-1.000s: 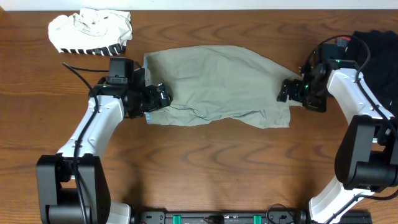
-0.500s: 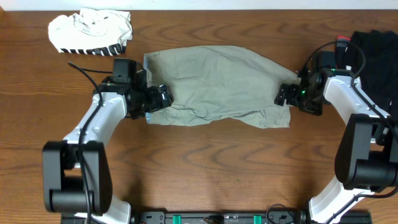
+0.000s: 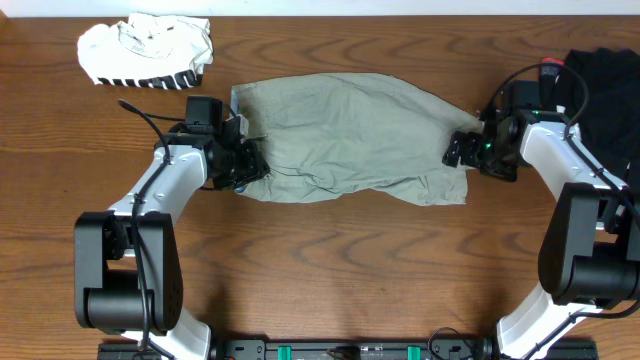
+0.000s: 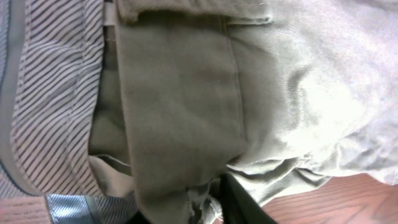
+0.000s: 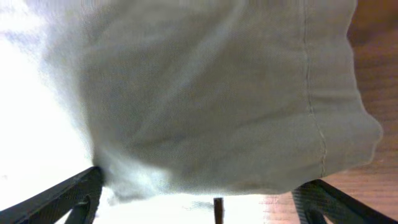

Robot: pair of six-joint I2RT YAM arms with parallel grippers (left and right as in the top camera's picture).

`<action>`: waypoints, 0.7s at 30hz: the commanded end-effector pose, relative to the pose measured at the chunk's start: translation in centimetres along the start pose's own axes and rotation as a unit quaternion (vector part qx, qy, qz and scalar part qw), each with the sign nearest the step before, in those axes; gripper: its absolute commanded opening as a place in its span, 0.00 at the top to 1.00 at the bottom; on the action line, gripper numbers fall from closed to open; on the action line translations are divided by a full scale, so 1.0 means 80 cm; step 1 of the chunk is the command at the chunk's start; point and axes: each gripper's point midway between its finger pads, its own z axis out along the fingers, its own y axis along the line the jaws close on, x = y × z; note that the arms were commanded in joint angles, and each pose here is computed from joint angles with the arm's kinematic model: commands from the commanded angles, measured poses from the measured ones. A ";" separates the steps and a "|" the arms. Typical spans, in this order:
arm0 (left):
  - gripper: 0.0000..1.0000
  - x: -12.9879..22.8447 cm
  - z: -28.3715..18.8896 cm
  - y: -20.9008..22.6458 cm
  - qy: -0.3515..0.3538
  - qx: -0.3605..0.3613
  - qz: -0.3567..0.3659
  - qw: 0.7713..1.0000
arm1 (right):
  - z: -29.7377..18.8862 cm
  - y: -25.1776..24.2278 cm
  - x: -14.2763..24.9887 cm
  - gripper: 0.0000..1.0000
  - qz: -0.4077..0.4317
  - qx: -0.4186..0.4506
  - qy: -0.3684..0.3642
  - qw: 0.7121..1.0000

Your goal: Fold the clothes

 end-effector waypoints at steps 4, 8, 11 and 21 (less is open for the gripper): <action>0.85 0.002 0.002 -0.002 0.005 0.006 0.005 1.000 | -0.004 -0.022 -0.021 0.01 0.005 0.001 -0.031 1.000; 0.89 0.002 0.002 -0.002 0.005 0.006 0.005 1.000 | -0.008 -0.036 -0.027 0.01 -0.008 0.002 -0.040 0.999; 0.89 0.002 0.002 -0.002 0.005 0.005 0.006 1.000 | -0.009 -0.040 -0.021 0.01 0.001 -0.004 -0.030 1.000; 0.89 0.001 0.002 -0.002 0.004 0.006 0.006 1.000 | 0.000 -0.024 -0.017 0.07 0.026 -0.045 -0.018 0.998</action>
